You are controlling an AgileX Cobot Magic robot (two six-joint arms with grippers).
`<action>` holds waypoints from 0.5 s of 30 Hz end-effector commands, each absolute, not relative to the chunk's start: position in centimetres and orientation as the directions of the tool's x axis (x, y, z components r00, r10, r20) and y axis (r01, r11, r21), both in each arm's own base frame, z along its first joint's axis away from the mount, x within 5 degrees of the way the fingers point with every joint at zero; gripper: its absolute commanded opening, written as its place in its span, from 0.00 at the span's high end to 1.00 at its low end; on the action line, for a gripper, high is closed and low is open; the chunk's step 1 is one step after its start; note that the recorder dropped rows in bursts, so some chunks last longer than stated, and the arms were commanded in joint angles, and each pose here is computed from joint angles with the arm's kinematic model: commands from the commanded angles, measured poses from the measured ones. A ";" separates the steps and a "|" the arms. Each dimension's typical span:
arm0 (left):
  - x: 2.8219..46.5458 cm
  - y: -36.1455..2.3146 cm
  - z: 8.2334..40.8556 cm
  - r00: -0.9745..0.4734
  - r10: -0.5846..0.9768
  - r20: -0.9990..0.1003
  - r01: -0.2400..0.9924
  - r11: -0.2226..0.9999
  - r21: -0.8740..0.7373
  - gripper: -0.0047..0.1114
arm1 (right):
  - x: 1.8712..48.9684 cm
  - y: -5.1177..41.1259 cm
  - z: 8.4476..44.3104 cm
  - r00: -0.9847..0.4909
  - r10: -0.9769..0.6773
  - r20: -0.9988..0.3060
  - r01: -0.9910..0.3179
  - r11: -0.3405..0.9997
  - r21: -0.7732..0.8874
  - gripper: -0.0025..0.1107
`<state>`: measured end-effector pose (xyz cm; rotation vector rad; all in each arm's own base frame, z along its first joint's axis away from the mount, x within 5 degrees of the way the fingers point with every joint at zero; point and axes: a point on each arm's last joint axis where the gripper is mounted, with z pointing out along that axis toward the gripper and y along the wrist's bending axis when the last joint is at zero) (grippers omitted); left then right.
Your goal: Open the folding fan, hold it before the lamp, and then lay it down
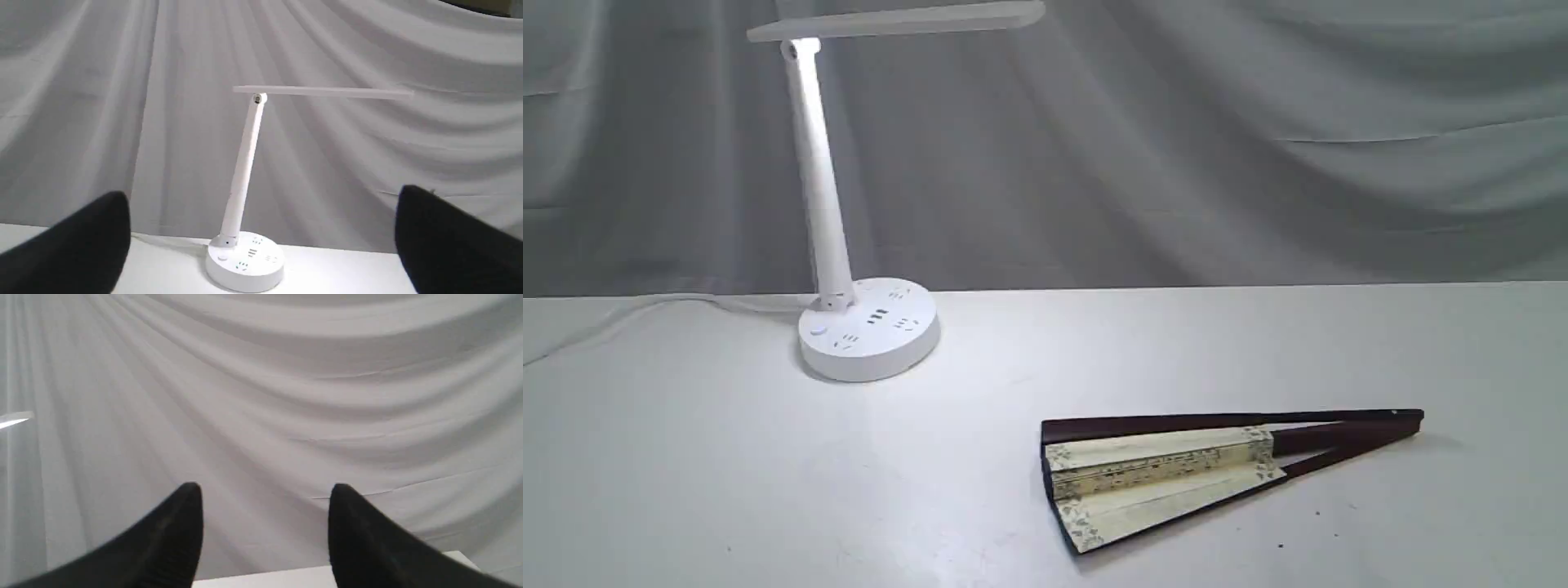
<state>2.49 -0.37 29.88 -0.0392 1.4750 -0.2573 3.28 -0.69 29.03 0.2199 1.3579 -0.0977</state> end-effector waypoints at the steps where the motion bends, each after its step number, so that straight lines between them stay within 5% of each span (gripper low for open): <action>1: 1.9 -0.3 30.9 0.094 -0.200 -0.975 0.153 0.971 -0.184 0.21 | 3.0 -0.6 29.4 0.208 0.061 -0.976 0.197 0.975 0.103 0.56; 10: 1.5 -0.2 31.7 0.117 -0.196 -0.973 0.152 0.972 -0.178 0.22 | 3.1 -0.5 28.9 0.167 0.141 -0.976 0.172 0.970 0.170 0.56; 15: 0.9 0.1 32.9 0.164 -0.159 -0.974 0.135 0.981 -0.137 0.39 | 2.9 -0.4 29.4 0.181 0.142 -0.973 0.167 0.971 0.173 0.56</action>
